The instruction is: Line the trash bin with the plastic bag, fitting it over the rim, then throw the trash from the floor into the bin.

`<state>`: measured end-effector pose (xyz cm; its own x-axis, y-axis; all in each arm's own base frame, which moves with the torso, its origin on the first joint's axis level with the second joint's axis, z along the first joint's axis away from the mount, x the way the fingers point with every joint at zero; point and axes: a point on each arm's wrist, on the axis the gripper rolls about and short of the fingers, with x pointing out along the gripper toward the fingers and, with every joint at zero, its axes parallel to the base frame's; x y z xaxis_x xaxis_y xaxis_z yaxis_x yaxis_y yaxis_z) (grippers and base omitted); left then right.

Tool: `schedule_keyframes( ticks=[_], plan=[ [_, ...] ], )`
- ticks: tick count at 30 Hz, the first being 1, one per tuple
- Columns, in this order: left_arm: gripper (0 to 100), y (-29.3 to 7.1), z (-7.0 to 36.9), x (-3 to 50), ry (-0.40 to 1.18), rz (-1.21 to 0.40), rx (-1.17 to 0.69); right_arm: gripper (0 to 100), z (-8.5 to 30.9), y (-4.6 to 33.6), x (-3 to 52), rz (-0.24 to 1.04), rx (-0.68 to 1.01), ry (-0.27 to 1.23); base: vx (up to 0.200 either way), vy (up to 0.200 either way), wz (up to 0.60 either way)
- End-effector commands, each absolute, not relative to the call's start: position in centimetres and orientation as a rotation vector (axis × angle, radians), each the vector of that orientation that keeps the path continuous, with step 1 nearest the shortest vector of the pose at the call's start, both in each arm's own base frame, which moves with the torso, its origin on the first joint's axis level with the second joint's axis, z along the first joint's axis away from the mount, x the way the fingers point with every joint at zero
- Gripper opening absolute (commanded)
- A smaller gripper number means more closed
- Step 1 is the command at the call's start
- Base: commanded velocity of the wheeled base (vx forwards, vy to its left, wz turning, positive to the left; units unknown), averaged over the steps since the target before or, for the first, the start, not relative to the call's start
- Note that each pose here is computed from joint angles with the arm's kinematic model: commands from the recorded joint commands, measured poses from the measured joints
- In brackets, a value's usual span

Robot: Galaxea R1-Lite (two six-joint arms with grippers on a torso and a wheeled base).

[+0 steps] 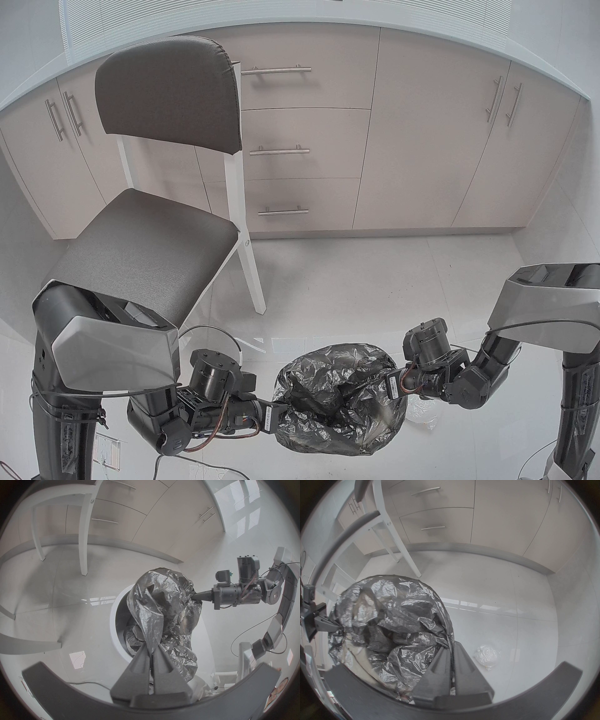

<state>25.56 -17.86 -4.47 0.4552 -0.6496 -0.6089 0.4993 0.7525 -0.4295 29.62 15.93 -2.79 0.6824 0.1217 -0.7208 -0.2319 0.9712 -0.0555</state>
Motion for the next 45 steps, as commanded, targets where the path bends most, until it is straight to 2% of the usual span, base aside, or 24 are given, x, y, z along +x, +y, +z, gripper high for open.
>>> schedule_keyframes(
  ticks=[1,10,28,34,37,45],
  plan=[
    [0,-17.3,-3.3,24.5,0.838,-0.719,-0.196,0,-4.6,15.8,29.8,0.191,-0.157,0.834,0.000,0.000,0.00],
    [0,-16.9,-3.1,23.9,0.934,-0.695,-0.172,0,-4.9,16.0,30.0,0.233,-0.113,0.797,0.000,0.000,0.00],
    [0,-17.9,-4.8,22.6,0.938,-0.725,0.012,0,-5.4,15.8,28.1,0.273,-0.086,0.767,0.000,0.000,0.00],
    [0,-18.3,-8.1,23.2,0.835,-0.593,0.183,0,-6.6,16.3,27.9,0.292,-0.089,0.736,0.000,0.000,0.00],
    [0,-18.5,-8.4,23.4,0.747,-0.594,0.179,0,-6.5,16.4,27.8,0.292,-0.092,0.730,0.000,0.000,0.00],
    [0,-18.4,-8.4,23.8,0.724,-0.595,0.179,0,-6.2,16.6,28.0,0.288,-0.087,0.714,0.000,0.000,0.00]
  ],
)
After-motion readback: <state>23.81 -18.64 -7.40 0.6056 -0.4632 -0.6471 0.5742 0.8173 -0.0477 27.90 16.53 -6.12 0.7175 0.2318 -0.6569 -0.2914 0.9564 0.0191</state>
